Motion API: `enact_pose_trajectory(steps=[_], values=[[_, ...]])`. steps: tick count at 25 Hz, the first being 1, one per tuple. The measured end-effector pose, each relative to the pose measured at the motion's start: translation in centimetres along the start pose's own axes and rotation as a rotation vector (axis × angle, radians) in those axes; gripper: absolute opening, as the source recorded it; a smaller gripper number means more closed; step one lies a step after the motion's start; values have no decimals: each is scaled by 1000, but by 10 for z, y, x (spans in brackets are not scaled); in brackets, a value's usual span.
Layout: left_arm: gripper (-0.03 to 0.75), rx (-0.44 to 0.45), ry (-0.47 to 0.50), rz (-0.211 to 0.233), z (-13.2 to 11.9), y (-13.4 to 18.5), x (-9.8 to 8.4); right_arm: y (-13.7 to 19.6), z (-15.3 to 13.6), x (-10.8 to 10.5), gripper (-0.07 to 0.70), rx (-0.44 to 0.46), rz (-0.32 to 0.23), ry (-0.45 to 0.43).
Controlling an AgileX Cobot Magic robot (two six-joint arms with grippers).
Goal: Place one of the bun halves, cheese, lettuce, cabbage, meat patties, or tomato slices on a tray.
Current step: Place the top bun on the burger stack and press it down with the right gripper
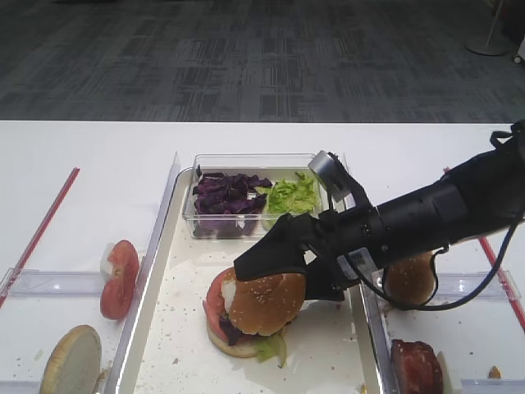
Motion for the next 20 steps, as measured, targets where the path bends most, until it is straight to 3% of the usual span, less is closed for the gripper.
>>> enact_pose_trajectory(steps=[6, 12, 20], values=[[509, 0, 0, 0, 0, 0, 0, -8, 1, 0, 692, 2, 14, 6], [509, 0, 0, 0, 0, 0, 0, -6, 1, 0, 692, 74, 6, 11], [509, 0, 0, 0, 0, 0, 0, -6, 1, -4, 692, 76, 7, 41]])
Point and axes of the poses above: a point on each arm's last joint axis where the gripper is mounted, z pointing back along that axis away from the gripper, x along the wrist's bending axis when the last joint is at zero, y = z × x, the point moved 3 cm from there along -z, pointing out along that axis toward the gripper, and after that the axes turned 13 degrees about z, right-handed, at the moved point
